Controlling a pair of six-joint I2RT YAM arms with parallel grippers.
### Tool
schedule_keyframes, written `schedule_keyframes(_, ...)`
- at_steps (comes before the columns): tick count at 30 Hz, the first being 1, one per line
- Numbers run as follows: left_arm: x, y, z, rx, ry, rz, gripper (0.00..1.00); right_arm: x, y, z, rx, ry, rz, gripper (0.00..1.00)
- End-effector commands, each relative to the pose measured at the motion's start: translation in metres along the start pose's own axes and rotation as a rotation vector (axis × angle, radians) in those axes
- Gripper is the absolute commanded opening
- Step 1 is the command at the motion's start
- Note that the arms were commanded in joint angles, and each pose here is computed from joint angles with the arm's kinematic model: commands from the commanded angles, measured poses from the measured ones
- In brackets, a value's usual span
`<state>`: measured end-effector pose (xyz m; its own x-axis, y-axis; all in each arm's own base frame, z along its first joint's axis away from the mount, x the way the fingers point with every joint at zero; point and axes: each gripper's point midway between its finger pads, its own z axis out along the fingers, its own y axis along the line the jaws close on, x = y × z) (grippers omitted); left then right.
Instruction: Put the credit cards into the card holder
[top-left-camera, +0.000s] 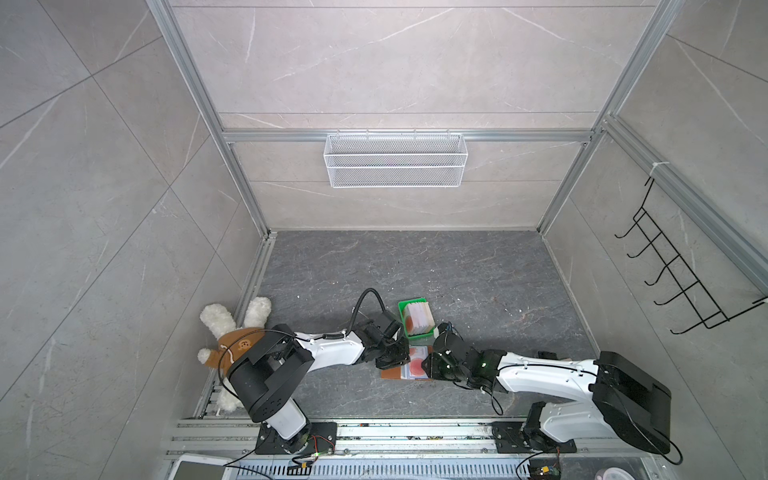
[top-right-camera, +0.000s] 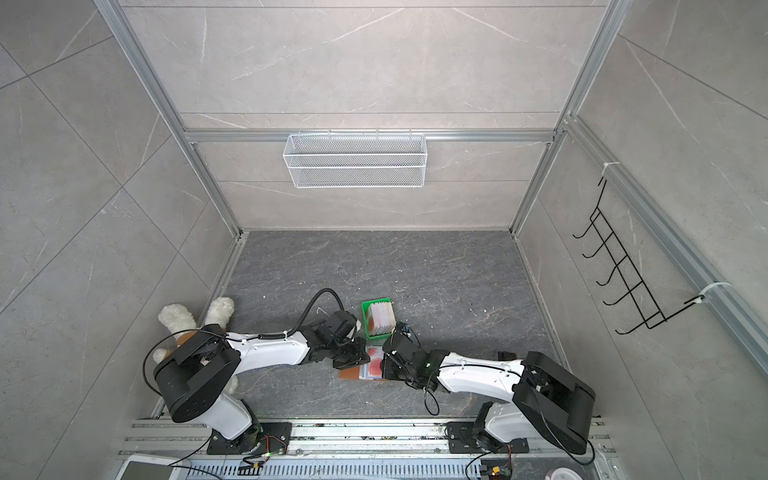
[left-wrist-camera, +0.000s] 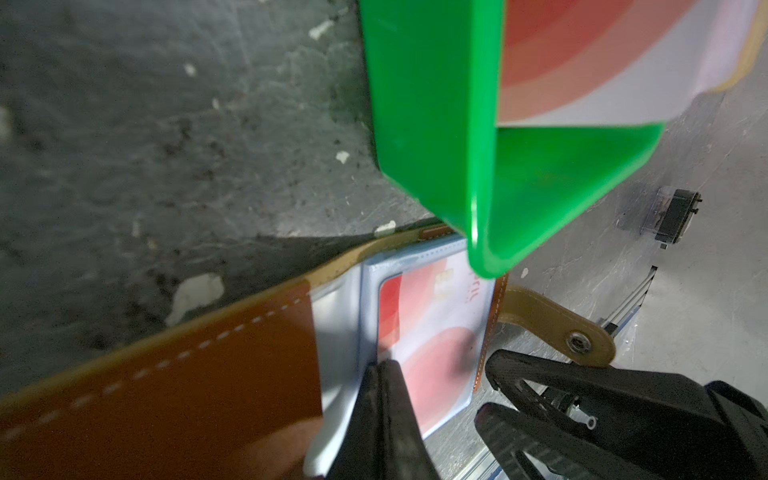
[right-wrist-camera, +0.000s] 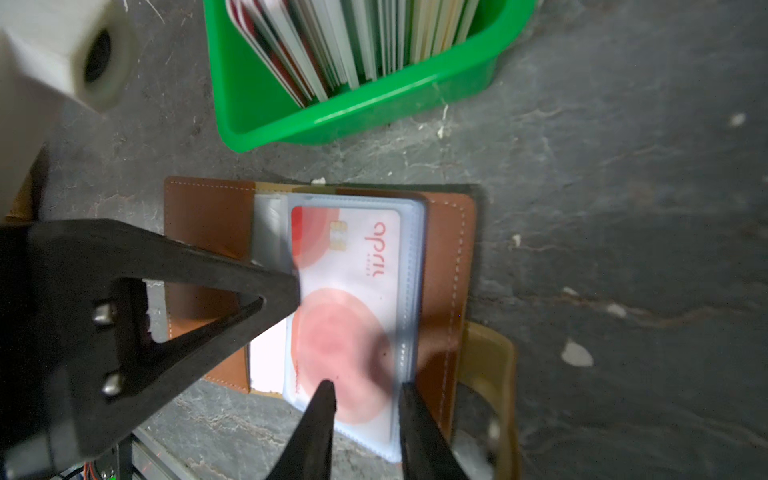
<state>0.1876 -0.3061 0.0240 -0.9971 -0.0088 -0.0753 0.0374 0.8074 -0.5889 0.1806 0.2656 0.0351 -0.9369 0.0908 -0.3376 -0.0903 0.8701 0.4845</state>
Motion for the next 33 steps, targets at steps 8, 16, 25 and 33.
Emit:
schedule_keyframes(8,0.005,0.012,-0.001,-0.058,0.007,0.006,0.0,0.005,-0.004,0.006,0.015,0.014,0.0,0.29)
schedule_keyframes(16,0.006,0.009,-0.004,-0.034,0.001,-0.004,0.0,0.006,0.002,0.01,-0.007,0.024,-0.006,0.27)
schedule_keyframes(25,0.004,-0.001,-0.012,0.011,-0.017,-0.005,0.0,0.002,0.006,0.006,-0.032,0.006,-0.023,0.24)
schedule_keyframes(33,0.002,-0.007,-0.02,0.02,-0.033,-0.015,0.01,0.003,0.009,0.007,-0.043,0.013,-0.028,0.24)
